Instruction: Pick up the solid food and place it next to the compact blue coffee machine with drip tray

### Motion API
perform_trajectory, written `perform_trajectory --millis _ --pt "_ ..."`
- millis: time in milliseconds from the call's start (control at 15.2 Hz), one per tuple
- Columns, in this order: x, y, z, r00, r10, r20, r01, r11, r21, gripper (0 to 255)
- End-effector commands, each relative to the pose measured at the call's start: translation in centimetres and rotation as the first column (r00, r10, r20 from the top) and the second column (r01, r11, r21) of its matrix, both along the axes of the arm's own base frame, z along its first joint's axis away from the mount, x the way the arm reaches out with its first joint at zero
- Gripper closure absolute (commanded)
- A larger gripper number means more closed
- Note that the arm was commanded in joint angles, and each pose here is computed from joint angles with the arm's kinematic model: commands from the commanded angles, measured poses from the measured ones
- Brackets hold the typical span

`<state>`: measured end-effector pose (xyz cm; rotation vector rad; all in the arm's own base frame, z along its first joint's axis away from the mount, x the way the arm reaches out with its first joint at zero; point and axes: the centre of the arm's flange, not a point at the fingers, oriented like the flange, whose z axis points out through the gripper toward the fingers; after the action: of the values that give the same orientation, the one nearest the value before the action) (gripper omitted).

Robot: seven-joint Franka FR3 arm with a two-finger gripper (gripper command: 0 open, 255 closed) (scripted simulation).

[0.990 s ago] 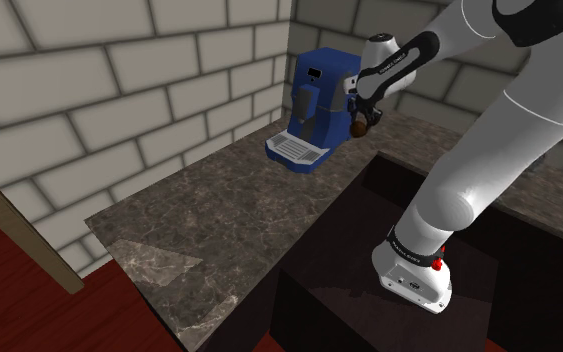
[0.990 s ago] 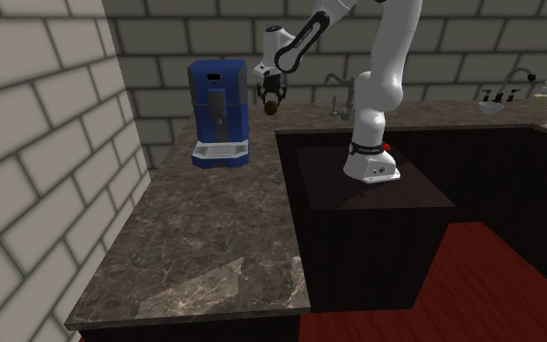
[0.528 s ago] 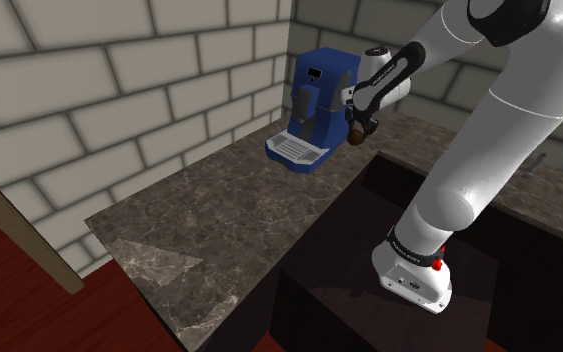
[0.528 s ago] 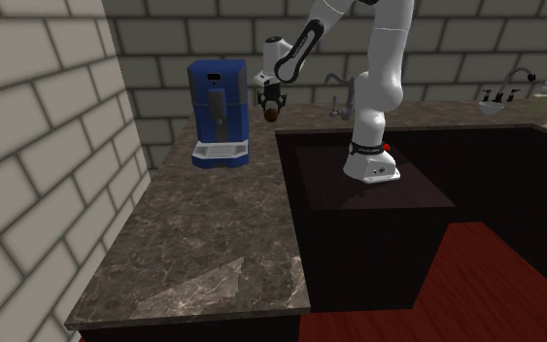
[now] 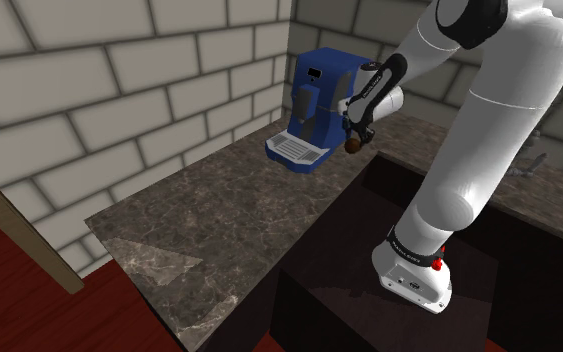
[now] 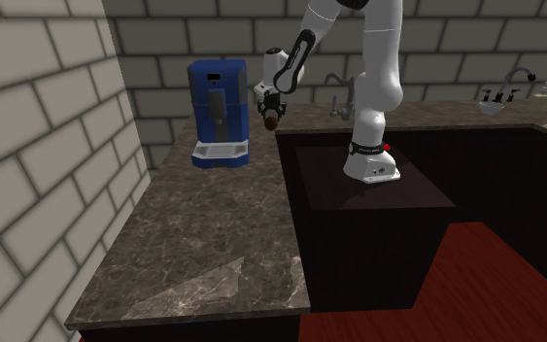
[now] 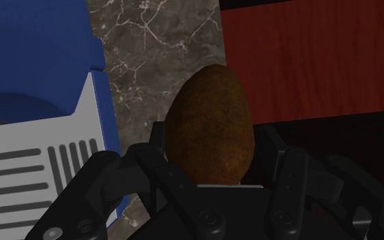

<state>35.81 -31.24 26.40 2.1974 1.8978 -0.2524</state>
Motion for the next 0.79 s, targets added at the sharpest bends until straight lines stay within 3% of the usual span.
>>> perform_trajectory --millis 0,726 --pt "0.0 0.0 -1.0 1.000 0.000 0.001 0.000 1.000 0.000 255" --pt "0.0 0.0 -6.8 1.000 0.000 0.001 0.000 1.000 0.000 255"
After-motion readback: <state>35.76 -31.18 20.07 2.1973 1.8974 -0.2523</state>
